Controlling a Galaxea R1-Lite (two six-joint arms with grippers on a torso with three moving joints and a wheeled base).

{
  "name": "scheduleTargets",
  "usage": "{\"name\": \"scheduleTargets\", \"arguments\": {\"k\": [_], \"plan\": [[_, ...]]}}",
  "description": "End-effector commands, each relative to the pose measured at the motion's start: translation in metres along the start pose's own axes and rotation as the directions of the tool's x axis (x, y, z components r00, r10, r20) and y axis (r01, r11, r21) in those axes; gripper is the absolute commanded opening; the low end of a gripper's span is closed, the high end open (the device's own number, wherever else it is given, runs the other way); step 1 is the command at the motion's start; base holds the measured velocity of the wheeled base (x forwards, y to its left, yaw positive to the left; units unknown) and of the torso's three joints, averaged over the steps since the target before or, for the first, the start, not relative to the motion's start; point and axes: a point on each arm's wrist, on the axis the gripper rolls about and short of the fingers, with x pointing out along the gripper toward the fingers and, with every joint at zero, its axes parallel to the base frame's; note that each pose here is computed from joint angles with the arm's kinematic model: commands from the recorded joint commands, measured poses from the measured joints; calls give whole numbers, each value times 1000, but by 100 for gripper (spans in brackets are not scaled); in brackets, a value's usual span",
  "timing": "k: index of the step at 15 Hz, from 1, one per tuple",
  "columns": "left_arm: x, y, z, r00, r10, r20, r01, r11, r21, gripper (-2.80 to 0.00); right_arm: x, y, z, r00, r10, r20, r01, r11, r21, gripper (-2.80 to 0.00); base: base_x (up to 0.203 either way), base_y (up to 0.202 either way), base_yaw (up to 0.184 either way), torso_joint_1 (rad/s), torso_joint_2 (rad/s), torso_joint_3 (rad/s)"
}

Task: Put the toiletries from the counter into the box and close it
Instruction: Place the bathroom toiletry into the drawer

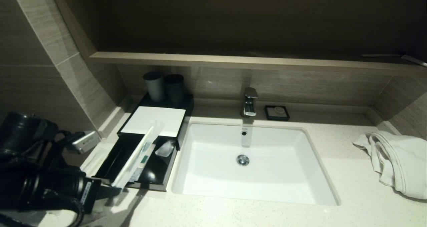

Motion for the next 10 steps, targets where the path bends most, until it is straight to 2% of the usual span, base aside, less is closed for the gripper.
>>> {"name": "scheduleTargets", "arguments": {"k": [1,3,5,7,10], "plan": [[-23,-10,1,995,-3,-100,-2,998,-57,-280,0,0,0,1000,0,0,0,1000,0,-280,0,0,0,0,0,0],[-33,-13,6,985,1,-175,-28,988,-154,-280,0,0,0,1000,0,0,0,1000,0,-280,0,0,0,0,0,0],[-25,-9,9,968,10,-250,-65,976,-210,-280,0,0,0,1000,0,0,0,1000,0,-280,0,0,0,0,0,0],[-16,-5,8,938,58,-342,-140,965,-220,-280,0,0,0,1000,0,0,0,1000,0,-280,0,0,0,0,0,0],[-9,-2,9,917,60,-395,-168,955,-244,-280,0,0,0,1000,0,0,0,1000,0,-280,0,0,0,0,0,0]]}}
